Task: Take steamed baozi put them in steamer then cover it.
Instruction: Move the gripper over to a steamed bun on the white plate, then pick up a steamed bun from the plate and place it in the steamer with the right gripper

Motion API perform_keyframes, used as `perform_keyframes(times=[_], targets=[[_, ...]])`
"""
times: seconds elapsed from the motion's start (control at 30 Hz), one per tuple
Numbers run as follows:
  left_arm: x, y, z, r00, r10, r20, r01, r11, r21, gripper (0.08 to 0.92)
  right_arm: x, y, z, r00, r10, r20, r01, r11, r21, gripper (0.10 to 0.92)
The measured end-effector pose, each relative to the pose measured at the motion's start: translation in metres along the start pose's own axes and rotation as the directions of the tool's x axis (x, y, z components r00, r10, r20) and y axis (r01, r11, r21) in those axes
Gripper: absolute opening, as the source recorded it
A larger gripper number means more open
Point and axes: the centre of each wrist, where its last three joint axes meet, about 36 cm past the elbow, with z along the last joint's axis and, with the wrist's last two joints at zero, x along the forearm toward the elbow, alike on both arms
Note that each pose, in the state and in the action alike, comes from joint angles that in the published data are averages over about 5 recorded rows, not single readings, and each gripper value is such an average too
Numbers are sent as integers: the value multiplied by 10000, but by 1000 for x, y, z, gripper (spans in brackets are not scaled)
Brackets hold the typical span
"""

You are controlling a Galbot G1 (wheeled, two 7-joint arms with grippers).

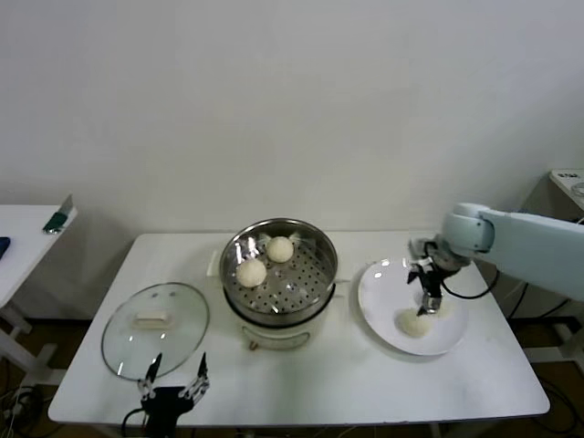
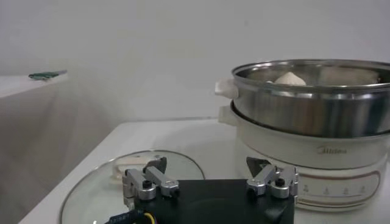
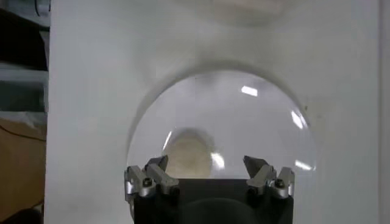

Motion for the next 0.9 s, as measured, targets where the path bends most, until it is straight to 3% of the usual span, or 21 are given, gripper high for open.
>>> perform_keyframes(times=[0.33, 0.57, 0.73, 0.9], targets=[[0, 1, 4, 9999, -40, -118, 40, 10000, -18, 823, -50, 7, 4, 9997, -98, -209, 94, 9997, -223, 808], [-2, 1, 4, 9999, -46, -126, 45, 10000, -19, 823, -61, 7, 2, 9998, -117, -154, 113, 9996, -274, 673], [-2, 0, 1, 9999, -45, -104, 44, 10000, -39, 823, -50, 2, -3, 9999, -146, -38, 146, 9999, 1, 649], [-2, -1, 0, 9999, -24, -101, 24, 10000, -63, 823, -6, -24, -16, 9998, 189, 69, -194, 9958, 895, 653]])
